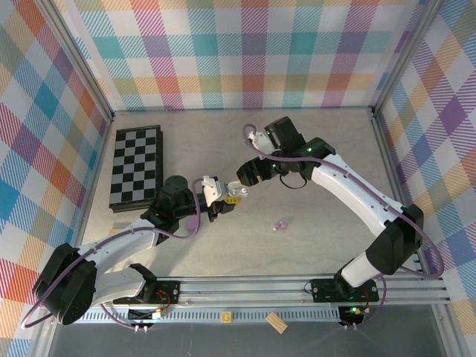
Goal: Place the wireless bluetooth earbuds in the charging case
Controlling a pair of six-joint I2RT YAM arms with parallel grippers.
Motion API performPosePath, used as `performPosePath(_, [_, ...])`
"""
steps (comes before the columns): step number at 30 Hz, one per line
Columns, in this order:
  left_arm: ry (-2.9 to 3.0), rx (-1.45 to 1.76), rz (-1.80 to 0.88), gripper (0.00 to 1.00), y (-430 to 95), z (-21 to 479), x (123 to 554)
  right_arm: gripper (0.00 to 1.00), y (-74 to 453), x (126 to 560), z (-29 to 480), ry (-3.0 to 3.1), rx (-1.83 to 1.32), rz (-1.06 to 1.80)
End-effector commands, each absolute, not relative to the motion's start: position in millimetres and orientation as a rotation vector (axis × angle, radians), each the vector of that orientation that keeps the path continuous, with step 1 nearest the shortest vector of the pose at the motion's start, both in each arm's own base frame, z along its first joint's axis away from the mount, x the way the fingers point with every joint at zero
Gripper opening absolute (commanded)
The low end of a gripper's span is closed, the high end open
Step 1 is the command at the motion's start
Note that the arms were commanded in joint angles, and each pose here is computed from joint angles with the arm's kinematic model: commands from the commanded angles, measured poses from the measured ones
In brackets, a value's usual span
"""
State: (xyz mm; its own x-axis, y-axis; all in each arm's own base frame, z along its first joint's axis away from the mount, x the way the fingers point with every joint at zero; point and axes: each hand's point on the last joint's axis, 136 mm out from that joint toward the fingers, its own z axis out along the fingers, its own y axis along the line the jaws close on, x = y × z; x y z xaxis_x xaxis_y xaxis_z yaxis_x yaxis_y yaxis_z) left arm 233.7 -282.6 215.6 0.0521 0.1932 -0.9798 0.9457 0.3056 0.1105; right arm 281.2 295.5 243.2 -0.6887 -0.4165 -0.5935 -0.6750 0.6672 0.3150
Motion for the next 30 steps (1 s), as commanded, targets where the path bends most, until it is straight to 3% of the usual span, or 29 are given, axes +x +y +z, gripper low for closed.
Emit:
performPosePath(1, [1.351,1.125,-0.822,0.02,-285,234,232,0.76,289,263,238,2.412,-0.982,0.666])
performPosePath(16, [1.327,1.127,-0.861,0.02,-290,245,231,0.76,275,225,283,2.059,-1.212,0.704])
performPosePath(22, [1.314,1.145,-0.852,0.03,-287,245,225,0.73,284,252,297,2.127,-1.053,0.718])
performPosePath(30, [1.306,1.146,-0.831,0.03,-283,247,222,0.72,306,272,273,2.297,-1.033,0.756])
